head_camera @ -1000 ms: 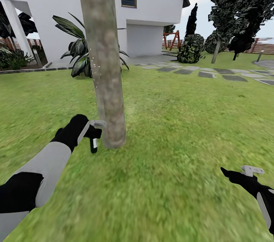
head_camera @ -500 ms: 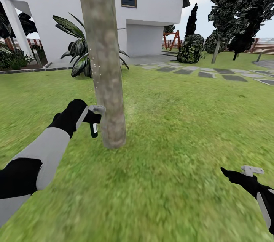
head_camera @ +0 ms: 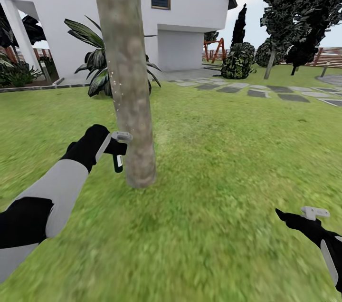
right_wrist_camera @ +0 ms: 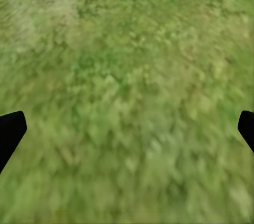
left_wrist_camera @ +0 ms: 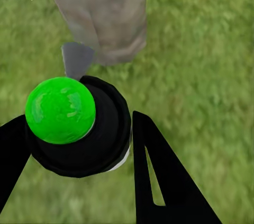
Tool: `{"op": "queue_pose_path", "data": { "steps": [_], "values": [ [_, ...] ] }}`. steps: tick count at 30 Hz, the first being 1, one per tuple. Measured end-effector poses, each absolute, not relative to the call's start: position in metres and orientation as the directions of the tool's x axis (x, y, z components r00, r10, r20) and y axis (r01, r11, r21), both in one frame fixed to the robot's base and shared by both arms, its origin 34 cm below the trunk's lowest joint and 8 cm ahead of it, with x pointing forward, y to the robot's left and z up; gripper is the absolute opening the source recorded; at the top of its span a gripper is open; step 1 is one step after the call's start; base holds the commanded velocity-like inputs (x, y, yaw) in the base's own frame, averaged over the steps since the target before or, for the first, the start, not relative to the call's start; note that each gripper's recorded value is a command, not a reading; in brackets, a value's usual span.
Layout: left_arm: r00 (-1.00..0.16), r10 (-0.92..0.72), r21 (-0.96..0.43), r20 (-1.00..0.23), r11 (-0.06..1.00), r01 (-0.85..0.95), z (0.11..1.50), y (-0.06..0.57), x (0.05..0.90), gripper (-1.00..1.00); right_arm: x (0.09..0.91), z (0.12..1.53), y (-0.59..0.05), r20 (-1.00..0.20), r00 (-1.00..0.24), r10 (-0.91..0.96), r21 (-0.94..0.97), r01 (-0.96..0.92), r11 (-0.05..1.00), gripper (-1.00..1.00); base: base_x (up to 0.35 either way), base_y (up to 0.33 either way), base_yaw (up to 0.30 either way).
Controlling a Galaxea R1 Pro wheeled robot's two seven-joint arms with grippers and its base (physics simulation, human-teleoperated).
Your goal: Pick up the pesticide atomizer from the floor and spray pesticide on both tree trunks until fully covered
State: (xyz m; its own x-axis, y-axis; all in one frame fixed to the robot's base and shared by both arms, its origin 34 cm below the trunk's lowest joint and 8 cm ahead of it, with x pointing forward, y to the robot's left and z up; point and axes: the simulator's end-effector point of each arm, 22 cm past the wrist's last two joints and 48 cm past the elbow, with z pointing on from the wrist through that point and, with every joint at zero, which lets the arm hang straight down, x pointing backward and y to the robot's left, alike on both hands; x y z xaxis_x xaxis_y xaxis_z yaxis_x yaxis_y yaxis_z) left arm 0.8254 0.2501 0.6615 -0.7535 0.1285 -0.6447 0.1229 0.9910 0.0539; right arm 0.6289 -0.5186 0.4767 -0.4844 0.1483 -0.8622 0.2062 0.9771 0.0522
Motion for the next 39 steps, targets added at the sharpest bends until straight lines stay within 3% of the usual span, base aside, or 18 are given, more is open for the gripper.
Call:
{"op": "queue_pose_path", "data": {
  "steps": [14,30,39],
  "values": [
    [-0.818,0.12,0.049,-0.562,0.993,0.112,0.612,0.261,0.808,-1.0,0.629,0.476,-0.519,-0.862,-0.485,0.148,0.052,0.206,0.977,1.0,0.004,-0.002,-0.062],
    [-0.793,0.134,0.054,-0.594,0.99,0.128,0.562,0.266,0.805,-1.0,0.629,0.476,-0.519,-0.862,-0.485,0.149,0.052,0.206,0.977,1.0,0.063,-0.028,0.0],
    [-0.795,0.115,0.085,-0.596,0.993,0.08,0.561,0.31,0.803,-1.0,0.629,0.476,-0.518,-0.862,-0.485,0.149,0.053,0.206,0.977,1.0,0.003,-0.002,0.0]
  ]
}}
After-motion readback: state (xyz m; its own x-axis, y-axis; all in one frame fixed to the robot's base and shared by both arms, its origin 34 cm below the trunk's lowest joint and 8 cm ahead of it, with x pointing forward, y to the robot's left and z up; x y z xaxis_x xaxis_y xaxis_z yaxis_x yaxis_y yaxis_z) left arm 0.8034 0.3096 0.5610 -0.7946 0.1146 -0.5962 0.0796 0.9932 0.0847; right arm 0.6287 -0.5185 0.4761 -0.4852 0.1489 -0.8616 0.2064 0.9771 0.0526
